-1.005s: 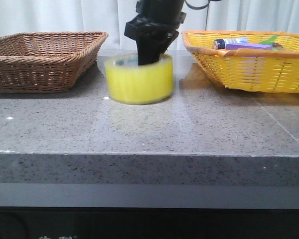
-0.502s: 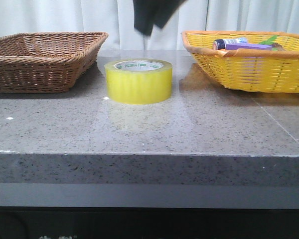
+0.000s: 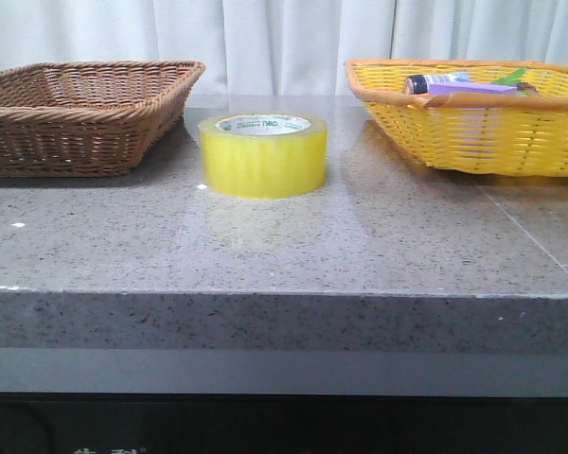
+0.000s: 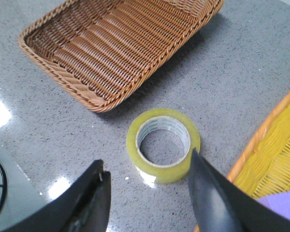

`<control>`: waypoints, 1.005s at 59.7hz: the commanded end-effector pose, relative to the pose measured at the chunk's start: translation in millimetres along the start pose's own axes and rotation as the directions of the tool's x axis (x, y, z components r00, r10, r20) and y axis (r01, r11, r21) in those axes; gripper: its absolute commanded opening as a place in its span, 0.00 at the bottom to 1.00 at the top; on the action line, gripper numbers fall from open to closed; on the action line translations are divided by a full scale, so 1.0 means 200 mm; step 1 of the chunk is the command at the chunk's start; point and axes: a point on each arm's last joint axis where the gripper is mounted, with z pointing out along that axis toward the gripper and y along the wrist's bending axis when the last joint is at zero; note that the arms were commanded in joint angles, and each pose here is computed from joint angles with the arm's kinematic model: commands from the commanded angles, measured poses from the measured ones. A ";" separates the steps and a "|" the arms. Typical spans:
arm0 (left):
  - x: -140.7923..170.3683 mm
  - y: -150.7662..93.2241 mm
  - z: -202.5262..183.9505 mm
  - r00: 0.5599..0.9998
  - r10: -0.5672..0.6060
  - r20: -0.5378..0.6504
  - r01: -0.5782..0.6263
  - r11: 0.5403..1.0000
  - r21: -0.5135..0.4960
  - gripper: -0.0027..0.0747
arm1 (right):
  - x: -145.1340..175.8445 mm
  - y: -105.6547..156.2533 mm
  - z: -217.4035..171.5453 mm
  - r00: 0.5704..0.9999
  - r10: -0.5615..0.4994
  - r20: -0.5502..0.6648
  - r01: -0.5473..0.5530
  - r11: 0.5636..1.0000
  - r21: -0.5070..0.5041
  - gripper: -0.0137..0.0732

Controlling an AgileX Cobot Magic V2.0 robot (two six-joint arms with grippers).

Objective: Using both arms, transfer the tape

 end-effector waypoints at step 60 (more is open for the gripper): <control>-0.36 -0.13 0.60 0.811 0.563 -0.162 -0.498 0.808 0.316 0.67 | 0.70 0.12 -0.42 0.966 0.051 0.252 -0.060 0.998 0.027 0.62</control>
